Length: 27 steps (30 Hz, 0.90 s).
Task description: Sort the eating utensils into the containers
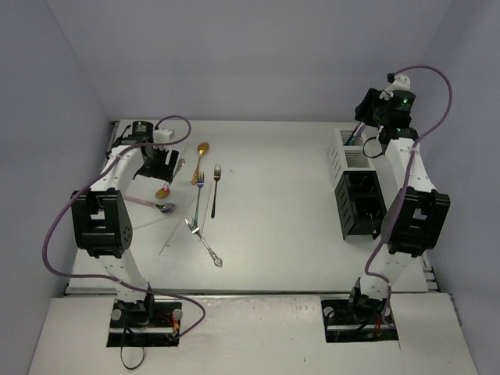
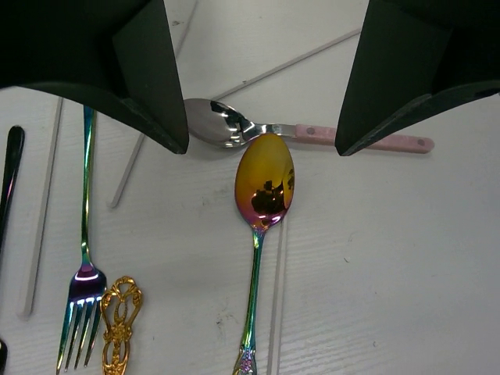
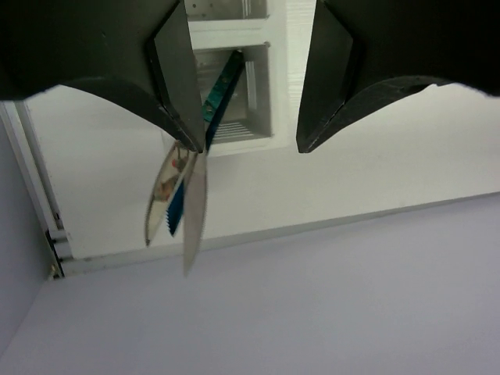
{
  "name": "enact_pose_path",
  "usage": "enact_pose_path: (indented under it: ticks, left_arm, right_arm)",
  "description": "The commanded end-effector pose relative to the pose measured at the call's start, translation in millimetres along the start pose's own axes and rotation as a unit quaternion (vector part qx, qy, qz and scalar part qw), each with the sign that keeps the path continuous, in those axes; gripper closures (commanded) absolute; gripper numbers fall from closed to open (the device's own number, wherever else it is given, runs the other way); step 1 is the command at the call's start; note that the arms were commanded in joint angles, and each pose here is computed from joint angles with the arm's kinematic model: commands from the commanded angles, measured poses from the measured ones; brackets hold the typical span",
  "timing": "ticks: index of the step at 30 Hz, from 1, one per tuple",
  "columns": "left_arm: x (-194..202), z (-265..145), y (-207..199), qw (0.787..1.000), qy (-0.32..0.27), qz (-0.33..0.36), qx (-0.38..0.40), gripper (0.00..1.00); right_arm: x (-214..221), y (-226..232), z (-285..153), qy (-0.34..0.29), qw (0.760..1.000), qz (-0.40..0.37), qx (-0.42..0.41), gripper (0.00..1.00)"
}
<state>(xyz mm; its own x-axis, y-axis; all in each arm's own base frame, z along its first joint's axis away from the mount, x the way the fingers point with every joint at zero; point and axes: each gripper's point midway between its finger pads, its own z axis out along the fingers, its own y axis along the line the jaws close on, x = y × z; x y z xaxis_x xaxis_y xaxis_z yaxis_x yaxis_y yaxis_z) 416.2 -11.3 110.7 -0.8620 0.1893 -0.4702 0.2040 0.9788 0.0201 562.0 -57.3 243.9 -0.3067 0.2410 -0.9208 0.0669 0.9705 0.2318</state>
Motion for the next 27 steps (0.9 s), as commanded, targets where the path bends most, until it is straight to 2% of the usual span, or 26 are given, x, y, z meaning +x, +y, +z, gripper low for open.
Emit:
enact_pose_path:
  ticks: [1, 4, 7, 9, 12, 20, 27]
  left_arm:
    - [-3, -43, 3, 0.989, -0.03, 0.134, 0.055, 0.29]
    - [32, -55, -3, 0.963, 0.016, 0.227, 0.141, 0.29]
    - [47, -61, 9, 0.935, 0.026, 0.305, 0.181, 0.29]
    - [60, -59, 14, 0.92, 0.04, 0.332, 0.204, 0.29]
    - [66, -50, 18, 0.899, 0.047, 0.376, 0.221, 0.29]
    - [55, -24, 14, 0.827, -0.011, 0.493, 0.27, 0.29]
    - [64, 10, 32, 0.799, 0.026, 0.533, 0.278, 0.34]
  right_arm:
    - [-81, 64, -67, -0.099, 0.986, -0.082, -0.104, 0.43]
    - [-74, 86, -89, -0.092, 0.977, -0.137, -0.131, 0.28]
    - [-57, 106, -103, -0.078, 0.97, -0.178, -0.148, 0.16]
    - [-41, 111, -107, -0.063, 0.967, -0.194, -0.152, 0.01]
    - [-33, 117, -115, -0.058, 0.964, -0.206, -0.158, 0.0]
    - [-17, 114, -121, -0.031, 0.963, -0.212, -0.162, 0.0]
    - [-7, 111, -119, -0.016, 0.963, -0.217, -0.16, 0.0]
